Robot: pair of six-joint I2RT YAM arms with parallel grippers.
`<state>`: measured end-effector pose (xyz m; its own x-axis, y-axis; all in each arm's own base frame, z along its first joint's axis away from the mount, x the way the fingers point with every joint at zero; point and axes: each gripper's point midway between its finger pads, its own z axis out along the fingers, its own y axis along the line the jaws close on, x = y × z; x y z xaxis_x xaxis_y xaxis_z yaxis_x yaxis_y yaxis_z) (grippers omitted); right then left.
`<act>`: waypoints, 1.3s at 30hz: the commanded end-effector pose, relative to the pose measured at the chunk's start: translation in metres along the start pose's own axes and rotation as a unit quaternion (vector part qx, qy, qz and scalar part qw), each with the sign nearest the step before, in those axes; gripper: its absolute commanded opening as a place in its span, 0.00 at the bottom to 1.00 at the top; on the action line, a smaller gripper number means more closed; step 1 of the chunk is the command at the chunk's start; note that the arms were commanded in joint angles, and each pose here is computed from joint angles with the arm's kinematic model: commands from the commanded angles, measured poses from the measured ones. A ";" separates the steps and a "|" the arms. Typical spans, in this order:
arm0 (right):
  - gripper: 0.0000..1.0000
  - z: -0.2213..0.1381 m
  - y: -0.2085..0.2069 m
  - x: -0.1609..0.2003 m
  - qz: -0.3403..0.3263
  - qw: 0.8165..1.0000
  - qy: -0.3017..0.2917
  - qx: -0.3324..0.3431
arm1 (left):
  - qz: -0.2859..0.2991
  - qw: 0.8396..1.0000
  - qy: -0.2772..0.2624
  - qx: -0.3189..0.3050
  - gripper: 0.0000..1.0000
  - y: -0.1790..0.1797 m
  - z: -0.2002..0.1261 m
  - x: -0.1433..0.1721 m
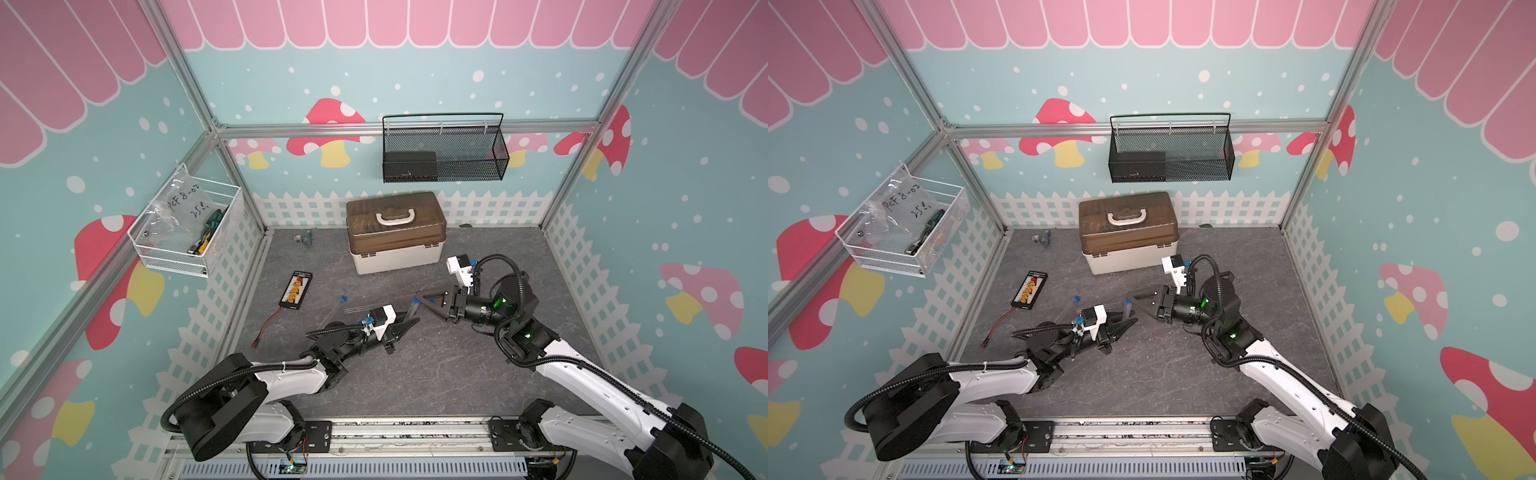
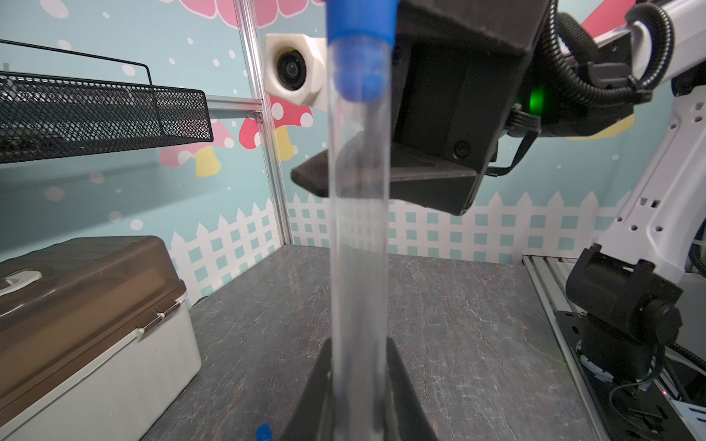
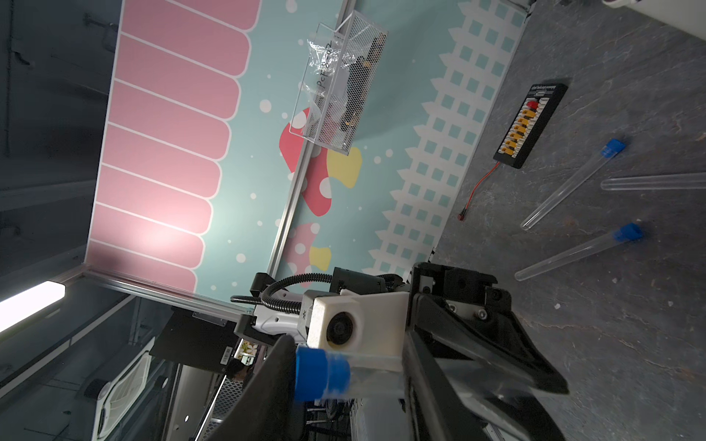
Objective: Insert stoppers into test tubes
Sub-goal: Insert the stopper into the test tube, then place the test tube at the center of the board.
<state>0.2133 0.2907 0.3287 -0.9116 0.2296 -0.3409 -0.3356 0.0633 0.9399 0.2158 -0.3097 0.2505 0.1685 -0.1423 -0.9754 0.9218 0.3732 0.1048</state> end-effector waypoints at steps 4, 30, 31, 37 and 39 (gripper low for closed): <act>0.44 -0.002 -0.077 0.029 0.090 0.989 0.033 0.110 | 0.060 0.988 -0.139 0.005 0.00 -0.001 0.003 -0.094; 0.55 -0.081 -0.035 -0.043 -0.190 0.951 -0.134 0.205 | -0.043 0.756 0.609 -0.236 0.01 0.058 -0.117 0.100; 0.55 -0.082 -0.036 -0.042 -0.191 0.950 -0.132 0.209 | -0.034 0.746 0.625 -0.228 0.00 0.061 -0.116 0.102; 0.55 -0.089 -0.047 -0.037 -0.200 0.942 -0.122 0.239 | 0.006 0.699 0.700 -0.147 0.00 0.065 -0.129 0.125; 0.55 -0.091 -0.051 -0.034 -0.200 0.941 -0.120 0.246 | 0.017 0.697 0.710 -0.097 0.00 0.054 -0.136 0.134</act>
<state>0.2422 0.1974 0.2915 -0.6546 0.3190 -0.6854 -0.4308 0.5876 0.6849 0.2599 -0.1975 0.1113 -0.5500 0.7757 -0.3094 0.7374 0.6250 0.2562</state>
